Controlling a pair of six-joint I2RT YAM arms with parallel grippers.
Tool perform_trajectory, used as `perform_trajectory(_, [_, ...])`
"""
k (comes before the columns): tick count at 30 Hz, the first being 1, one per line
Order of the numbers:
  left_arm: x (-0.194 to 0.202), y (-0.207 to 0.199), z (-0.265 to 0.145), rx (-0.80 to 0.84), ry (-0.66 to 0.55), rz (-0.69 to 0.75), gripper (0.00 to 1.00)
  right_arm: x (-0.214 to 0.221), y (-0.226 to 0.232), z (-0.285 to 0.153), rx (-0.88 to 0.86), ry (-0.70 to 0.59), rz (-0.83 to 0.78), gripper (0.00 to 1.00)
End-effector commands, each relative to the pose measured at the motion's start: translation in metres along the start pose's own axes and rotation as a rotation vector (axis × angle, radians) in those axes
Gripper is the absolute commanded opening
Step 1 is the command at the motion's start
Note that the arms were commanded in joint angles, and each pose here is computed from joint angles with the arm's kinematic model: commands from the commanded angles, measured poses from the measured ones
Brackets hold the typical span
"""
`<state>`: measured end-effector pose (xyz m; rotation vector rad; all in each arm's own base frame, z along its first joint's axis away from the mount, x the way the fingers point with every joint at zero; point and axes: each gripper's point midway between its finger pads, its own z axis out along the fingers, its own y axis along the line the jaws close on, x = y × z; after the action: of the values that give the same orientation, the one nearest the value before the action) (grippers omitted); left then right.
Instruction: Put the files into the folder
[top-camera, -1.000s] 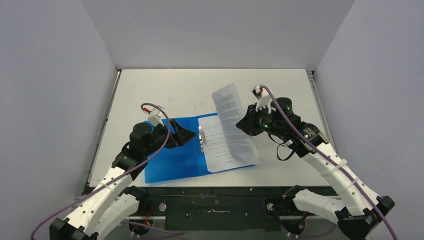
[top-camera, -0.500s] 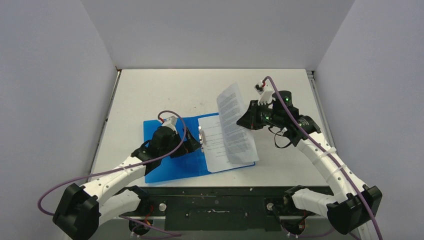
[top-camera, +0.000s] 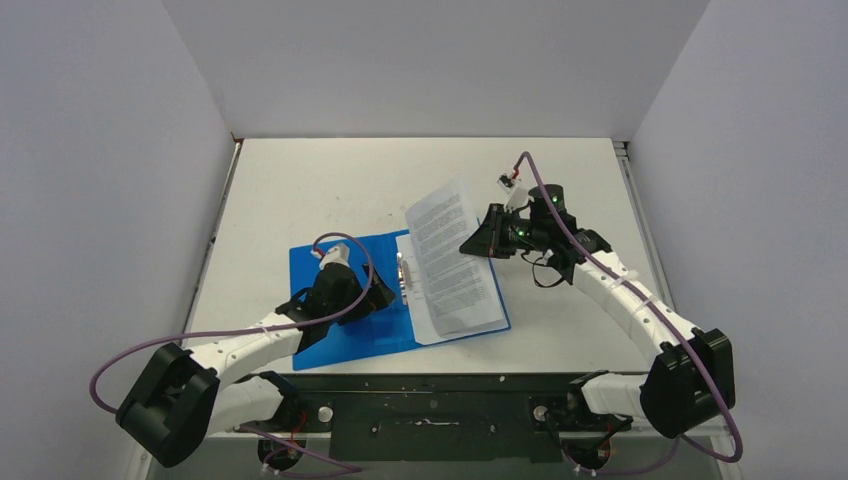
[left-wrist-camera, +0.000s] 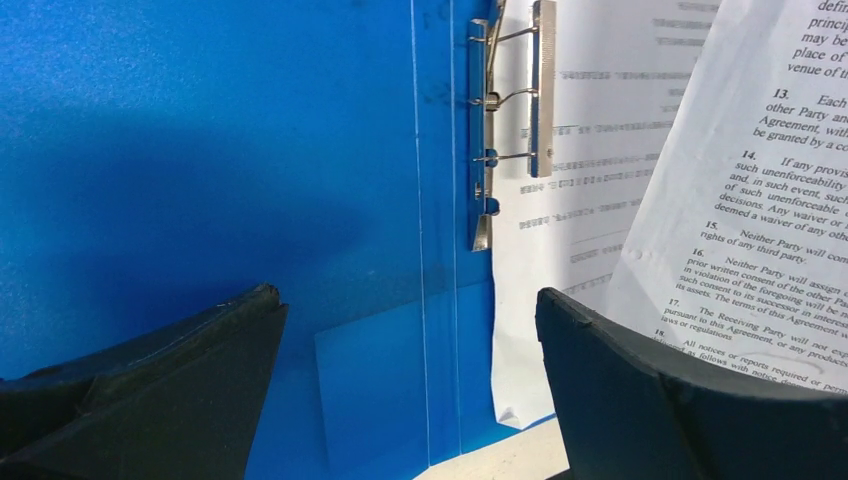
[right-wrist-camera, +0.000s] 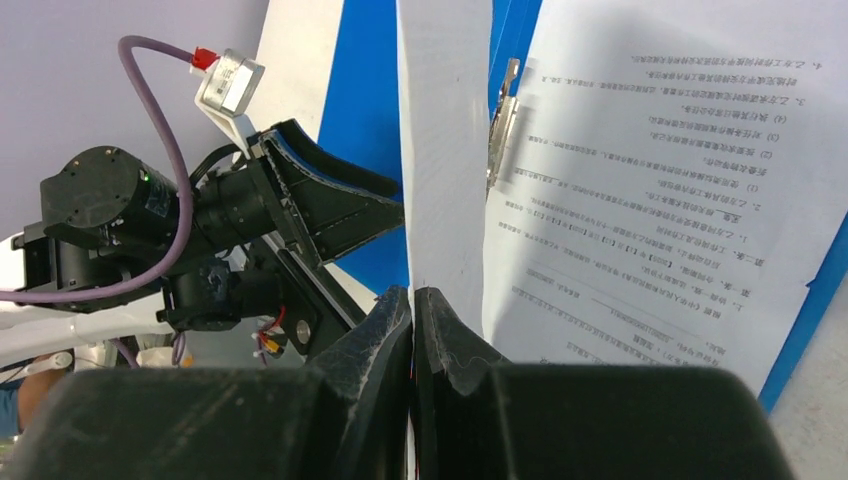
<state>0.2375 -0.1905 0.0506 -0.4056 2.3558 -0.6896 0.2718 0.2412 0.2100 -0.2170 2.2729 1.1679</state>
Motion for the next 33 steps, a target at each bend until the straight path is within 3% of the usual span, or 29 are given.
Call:
perform_trajectory(1, [-0.007,-0.004,0.005,0.020,-0.046,-0.015,0.97,-0.010,-0.005,0.007,-0.041,-0.034,-0.002,0.05])
perform_trajectory(9, [-0.004,-0.003,0.009,0.015,-0.032,0.003,0.97,0.005,-0.048,0.018,-0.002,0.002,0.058,0.05])
perform_trajectory(20, [-0.005,-0.004,0.011,0.019,-0.029,0.012,0.97,0.016,-0.088,0.026,0.105,0.054,0.024,0.05])
perform_trajectory(33, [-0.002,-0.008,0.012,0.044,-0.016,0.019,0.97,0.009,-0.108,0.043,0.151,0.084,0.003,0.05])
